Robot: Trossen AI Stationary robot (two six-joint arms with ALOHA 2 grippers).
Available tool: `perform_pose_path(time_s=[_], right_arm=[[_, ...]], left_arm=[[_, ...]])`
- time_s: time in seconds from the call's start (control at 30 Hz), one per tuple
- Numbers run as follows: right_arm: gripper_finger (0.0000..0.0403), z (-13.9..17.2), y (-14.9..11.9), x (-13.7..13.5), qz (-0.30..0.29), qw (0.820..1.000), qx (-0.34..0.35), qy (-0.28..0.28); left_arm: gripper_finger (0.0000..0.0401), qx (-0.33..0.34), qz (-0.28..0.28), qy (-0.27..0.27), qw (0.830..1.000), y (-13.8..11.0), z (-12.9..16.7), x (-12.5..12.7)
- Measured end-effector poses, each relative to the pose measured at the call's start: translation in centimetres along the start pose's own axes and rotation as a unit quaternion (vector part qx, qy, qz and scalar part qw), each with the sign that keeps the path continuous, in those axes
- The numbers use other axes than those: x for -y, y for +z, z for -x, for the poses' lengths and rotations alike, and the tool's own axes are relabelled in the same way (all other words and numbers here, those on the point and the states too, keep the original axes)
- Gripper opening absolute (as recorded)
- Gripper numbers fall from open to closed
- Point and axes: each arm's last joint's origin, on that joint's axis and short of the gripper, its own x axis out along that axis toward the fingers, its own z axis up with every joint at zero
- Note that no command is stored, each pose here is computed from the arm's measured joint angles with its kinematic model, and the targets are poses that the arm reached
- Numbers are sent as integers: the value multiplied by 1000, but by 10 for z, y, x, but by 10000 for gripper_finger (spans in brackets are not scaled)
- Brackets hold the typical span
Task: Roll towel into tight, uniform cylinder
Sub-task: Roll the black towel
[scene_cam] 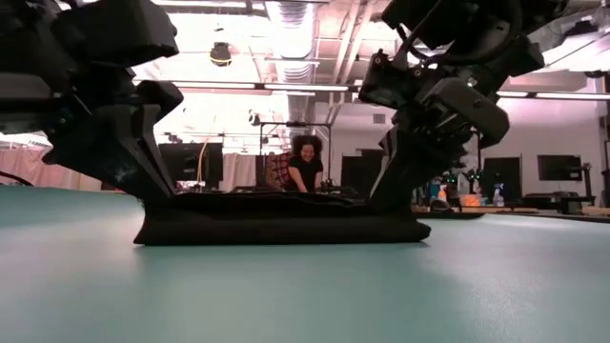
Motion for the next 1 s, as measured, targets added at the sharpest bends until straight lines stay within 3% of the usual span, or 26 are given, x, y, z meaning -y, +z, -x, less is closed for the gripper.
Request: perform_pose_path(time_s=[0.43,0.57,0.77,1.0], right_arm=[[13,-24,-15,9,-9,998,-53,-25],[13,-28,-19,7,-7,998,-58,-24],[13,-28,-19,7,-8,998,-56,-24],[13,-28,-19,7,-9,998,-54,-23]], left_arm=[[0,7,37,-2,999,-11,-14,-14],[1,6,21,1,1000,-10,-13,-13],[24,43,16,19,999,9,4,-11],[65,14,17,26,999,1,8,-10]])
